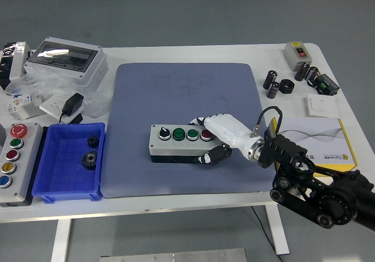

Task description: Pick up the button,place it on the desk,press the button,press the button

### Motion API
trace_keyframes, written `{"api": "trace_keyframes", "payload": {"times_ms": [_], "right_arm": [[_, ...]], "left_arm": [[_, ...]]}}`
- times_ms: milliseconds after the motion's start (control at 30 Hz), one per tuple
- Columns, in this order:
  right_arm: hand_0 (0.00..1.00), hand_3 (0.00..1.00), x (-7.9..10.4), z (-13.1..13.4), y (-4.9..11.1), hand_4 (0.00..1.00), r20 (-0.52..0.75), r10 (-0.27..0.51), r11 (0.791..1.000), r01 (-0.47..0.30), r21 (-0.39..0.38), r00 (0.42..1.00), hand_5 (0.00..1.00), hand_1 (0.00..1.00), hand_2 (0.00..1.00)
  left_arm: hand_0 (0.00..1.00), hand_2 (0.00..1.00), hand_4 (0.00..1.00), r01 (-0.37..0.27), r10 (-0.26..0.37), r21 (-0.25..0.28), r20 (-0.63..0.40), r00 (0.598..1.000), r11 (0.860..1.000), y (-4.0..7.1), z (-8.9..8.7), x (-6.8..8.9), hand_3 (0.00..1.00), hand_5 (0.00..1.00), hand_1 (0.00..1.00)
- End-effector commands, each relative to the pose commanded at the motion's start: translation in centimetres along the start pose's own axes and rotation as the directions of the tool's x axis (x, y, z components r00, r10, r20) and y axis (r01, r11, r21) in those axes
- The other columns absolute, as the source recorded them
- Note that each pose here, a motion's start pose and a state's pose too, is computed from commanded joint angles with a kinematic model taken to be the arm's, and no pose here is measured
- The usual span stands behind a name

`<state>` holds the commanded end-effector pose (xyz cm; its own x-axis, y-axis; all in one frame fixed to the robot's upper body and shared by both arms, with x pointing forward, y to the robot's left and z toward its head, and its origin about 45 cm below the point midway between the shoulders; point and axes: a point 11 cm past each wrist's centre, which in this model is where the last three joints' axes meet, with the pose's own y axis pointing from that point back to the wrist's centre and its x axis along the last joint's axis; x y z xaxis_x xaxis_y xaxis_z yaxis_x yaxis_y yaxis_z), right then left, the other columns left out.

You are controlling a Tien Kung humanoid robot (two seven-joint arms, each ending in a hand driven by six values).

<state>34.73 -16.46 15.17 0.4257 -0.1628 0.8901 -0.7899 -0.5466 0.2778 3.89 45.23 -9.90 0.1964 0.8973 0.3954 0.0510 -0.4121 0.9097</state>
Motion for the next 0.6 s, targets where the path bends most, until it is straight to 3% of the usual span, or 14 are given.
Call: {"api": "trace_keyframes", "payload": {"times_ms": [233, 600], "right_arm": [[0.797, 0.845, 0.4, -0.2, 0.2, 0.535, 0.124, -0.024, 0.999, 0.021, 0.028, 0.992, 0.002, 0.804, 0.822], [0.814, 0.875, 1.1, -0.2, 0.4, 0.566, 0.187, -0.022, 0.999, 0.014, 0.044, 0.982, 0.026, 0.835, 0.845]], "left_arm": [[0.605, 0.531, 0.623, -0.003, 0.003, -0.003, 0.009, 1.0, 1.0, 0.0, 0.0, 0.1, 0.6, 0.199, 0.6], [0.605, 0.533, 0.616, -0.003, 0.003, -0.003, 0.006, 1.0, 1.0, 0.0, 0.0, 0.0, 0.599, 0.196, 0.6]]}}
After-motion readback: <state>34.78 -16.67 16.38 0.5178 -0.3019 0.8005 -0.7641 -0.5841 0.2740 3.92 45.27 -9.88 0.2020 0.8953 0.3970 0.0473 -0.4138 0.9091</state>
